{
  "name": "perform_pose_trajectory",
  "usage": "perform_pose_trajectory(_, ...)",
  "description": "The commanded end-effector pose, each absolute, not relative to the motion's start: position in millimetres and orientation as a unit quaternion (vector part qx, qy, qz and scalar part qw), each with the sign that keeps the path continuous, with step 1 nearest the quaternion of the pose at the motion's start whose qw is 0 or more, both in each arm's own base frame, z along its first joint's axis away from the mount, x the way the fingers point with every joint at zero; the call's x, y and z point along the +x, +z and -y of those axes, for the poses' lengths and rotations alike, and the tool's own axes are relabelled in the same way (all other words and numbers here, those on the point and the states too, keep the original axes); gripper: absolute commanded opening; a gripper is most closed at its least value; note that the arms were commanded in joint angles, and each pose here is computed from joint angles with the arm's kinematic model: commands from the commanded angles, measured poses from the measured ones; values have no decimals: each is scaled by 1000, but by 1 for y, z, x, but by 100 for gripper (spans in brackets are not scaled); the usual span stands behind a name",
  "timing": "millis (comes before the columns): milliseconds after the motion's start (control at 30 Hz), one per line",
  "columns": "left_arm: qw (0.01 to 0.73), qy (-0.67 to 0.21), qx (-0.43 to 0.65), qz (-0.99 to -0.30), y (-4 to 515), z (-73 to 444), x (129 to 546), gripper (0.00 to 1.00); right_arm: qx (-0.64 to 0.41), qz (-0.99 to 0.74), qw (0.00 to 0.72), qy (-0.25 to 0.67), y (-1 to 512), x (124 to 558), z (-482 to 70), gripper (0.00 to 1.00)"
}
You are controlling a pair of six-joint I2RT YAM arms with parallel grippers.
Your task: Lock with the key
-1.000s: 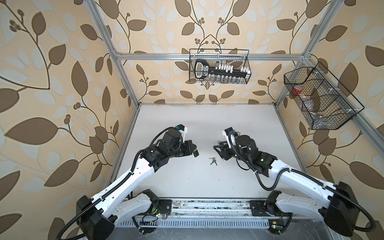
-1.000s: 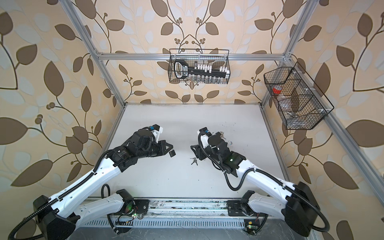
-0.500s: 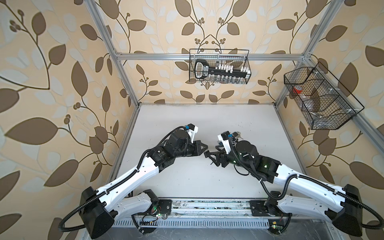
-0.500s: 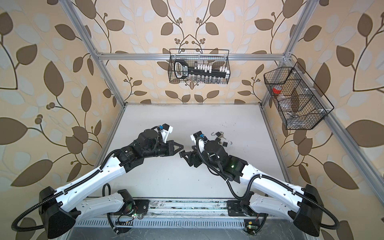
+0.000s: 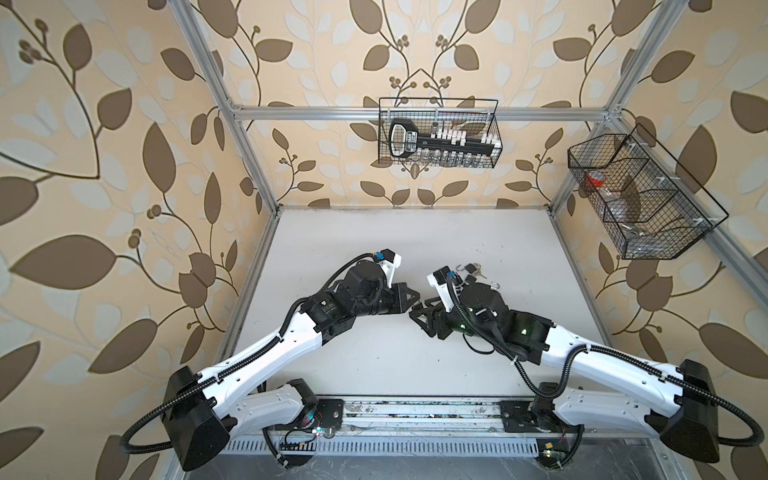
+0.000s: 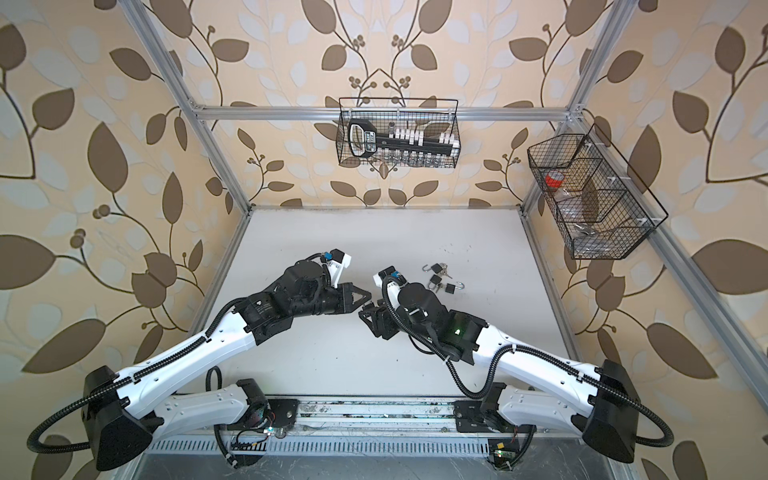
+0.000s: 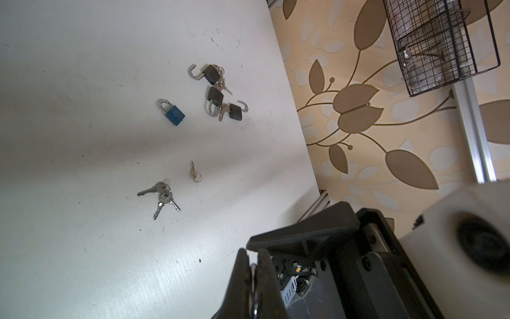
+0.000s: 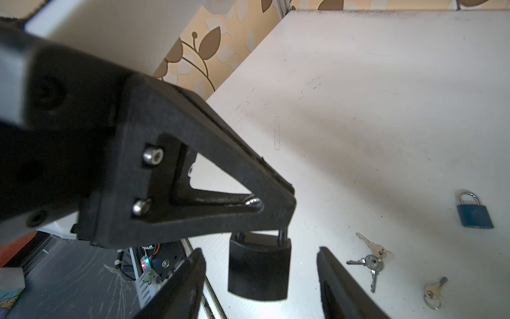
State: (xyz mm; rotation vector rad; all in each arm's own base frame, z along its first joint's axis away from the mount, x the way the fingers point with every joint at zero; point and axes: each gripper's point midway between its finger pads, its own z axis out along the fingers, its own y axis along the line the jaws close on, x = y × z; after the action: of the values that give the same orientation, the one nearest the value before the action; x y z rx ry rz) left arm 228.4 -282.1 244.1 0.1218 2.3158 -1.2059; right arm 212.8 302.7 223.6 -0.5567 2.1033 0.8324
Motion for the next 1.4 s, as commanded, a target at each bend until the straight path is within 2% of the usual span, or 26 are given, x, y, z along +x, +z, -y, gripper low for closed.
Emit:
perform_pose_trajectory(0,293,-474,51,-829,279,291,234,0,-213,-833,399,319,229,217,-304,60)
perform_pose_trajectory(567,292,-476,53,-828,279,292,232,0,-218,-829,399,326,230,219,-310,31)
perform_pose_trajectory(767,287,-498,80,-814,286,299,225,0,-200,-815,427,337,241,219,-301,14)
perform_pose_trajectory(800,289,-501,87,-811,288,300,224,7,-196,-808,438,343,246,219,-298,11)
perform_pose_trajectory(867,300,-502,94,-805,293,298,222,29,-188,-802,453,340,248,219,-291,1)
perform_pose_trajectory(900,310,-498,91,-805,295,294,223,42,-186,-802,461,330,246,220,-285,0)
perform_pose_trajectory(1033,352,-449,64,-819,294,267,231,76,-167,-824,473,264,220,235,-253,0)
perform_pose_trajectory(1100,361,-416,47,-833,287,251,237,79,-160,-838,458,250,205,245,-239,0)
perform_pose_trajectory(1200,357,-383,23,-852,271,231,241,98,-172,-854,426,246,188,255,-228,0)
perform_pose_trajectory(1367,335,-357,-18,-872,247,206,245,99,-214,-875,374,219,163,274,-223,0)
